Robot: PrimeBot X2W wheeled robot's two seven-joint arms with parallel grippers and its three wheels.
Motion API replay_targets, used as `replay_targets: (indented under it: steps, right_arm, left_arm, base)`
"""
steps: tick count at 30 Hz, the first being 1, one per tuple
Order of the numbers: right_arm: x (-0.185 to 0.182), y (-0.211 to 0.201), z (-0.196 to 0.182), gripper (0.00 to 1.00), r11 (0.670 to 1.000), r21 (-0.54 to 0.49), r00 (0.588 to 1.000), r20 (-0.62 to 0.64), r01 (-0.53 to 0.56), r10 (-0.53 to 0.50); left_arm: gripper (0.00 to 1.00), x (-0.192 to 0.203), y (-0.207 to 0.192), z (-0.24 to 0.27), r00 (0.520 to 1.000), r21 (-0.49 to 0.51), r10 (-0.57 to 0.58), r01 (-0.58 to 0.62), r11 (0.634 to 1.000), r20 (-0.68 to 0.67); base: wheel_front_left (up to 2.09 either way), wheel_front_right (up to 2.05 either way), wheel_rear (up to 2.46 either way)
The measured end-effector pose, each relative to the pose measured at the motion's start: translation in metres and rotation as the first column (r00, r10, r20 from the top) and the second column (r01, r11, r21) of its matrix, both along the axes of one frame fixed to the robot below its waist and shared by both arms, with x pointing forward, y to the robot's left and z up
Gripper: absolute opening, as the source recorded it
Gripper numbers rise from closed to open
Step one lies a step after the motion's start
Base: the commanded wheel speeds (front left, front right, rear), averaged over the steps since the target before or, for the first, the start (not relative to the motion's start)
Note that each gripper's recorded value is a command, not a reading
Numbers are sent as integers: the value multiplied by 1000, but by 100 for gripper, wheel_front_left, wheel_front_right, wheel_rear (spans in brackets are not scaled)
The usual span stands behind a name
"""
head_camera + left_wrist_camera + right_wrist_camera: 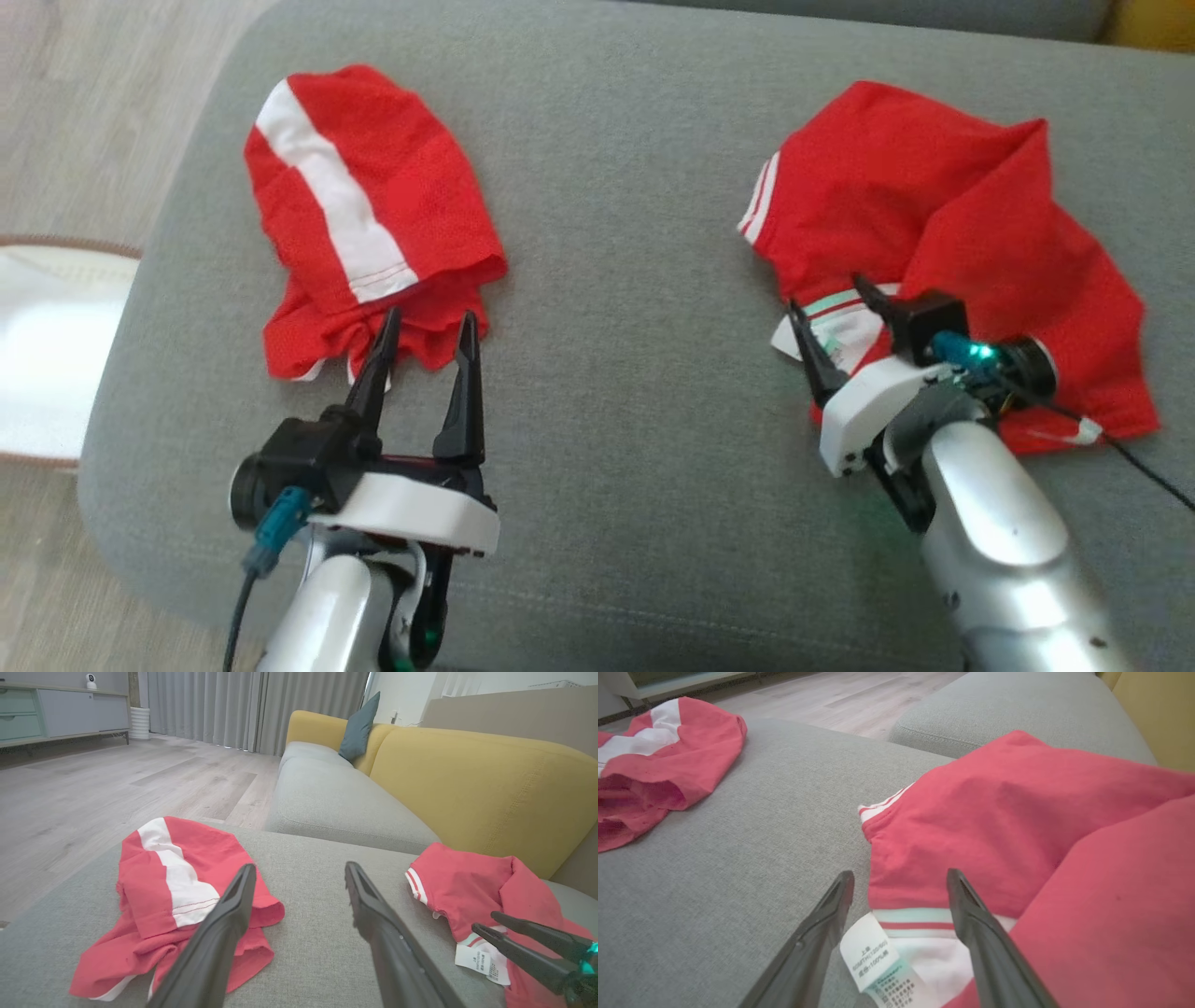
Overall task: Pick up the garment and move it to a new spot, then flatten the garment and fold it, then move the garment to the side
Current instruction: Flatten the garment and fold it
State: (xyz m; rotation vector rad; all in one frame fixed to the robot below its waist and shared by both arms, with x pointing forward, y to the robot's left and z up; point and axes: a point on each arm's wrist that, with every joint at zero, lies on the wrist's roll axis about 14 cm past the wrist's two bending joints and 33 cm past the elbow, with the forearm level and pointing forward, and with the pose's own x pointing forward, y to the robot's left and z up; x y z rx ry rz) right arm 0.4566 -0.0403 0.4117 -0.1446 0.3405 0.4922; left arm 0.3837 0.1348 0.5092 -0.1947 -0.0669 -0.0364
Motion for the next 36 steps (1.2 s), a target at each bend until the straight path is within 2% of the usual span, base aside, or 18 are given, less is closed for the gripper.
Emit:
replay_targets:
  steps: [10, 11, 12, 15, 20, 25, 29, 32, 33, 34, 36]
  right_arm:
    - [21, 11, -26, 100, 997, -66, 998, -42, -40, 37]
    - [22, 11, -29, 46, 997, -72, 998, -48, -38, 34]
    - [24, 10, -31, 0, 997, -74, 998, -54, -34, 30]
    - [24, 15, -31, 0, 998, -50, 998, -49, -42, 40]
    - [17, 40, -11, 0, 993, 56, 995, 13, -103, 102]
    - [-2, 78, 28, 0, 961, 169, 974, 98, -218, 203]
    - [-24, 99, 53, 0, 931, 213, 951, 147, -297, 270]
    - [-36, 99, 51, 0, 929, 206, 950, 127, -306, 285]
    - [-39, 97, 49, 22, 932, 193, 951, 120, -305, 287]
    - [-40, 94, 47, 100, 936, 186, 953, 112, -299, 283]
    - [-44, 90, 43, 100, 940, 173, 955, 94, -292, 280]
  left_arm:
    - [100, 4, 14, -7, 999, 6, 41, -41, 999, -23]
    - [100, 4, 15, -8, 999, 2, 45, -45, 999, -27]
    - [100, 4, 17, -9, 998, 2, 49, -49, 999, -31]
    - [100, 3, 18, -10, 998, 4, 54, -54, 999, -35]
    - [100, 5, 14, -11, 998, 3, 43, -43, 999, -35]
    - [100, 6, 5, -2, 1000, -1, 14, -14, 1000, -10]
    - [100, 4, -2, 7, 1000, -4, -5, 5, 1000, 19]
    - [100, 1, -5, 10, 1000, -6, -12, 13, 1000, 28]
    - [100, 0, -6, 10, 999, -3, -17, 17, 1000, 29]
    - [100, -1, -8, 10, 999, -1, -21, 21, 1000, 28]
    - [100, -2, -11, 11, 999, -1, -30, 30, 1000, 33]
  base:
    - [0, 0, 0]
    - [0, 0, 0]
    - [0, 0, 0]
    - [0, 0, 0]
    - [0, 0, 0]
    - [0, 0, 0]
    - [0, 0, 0]
    - [0, 0, 0]
    - [0, 0, 0]
    - [0, 0, 0]
    - [0, 0, 0]
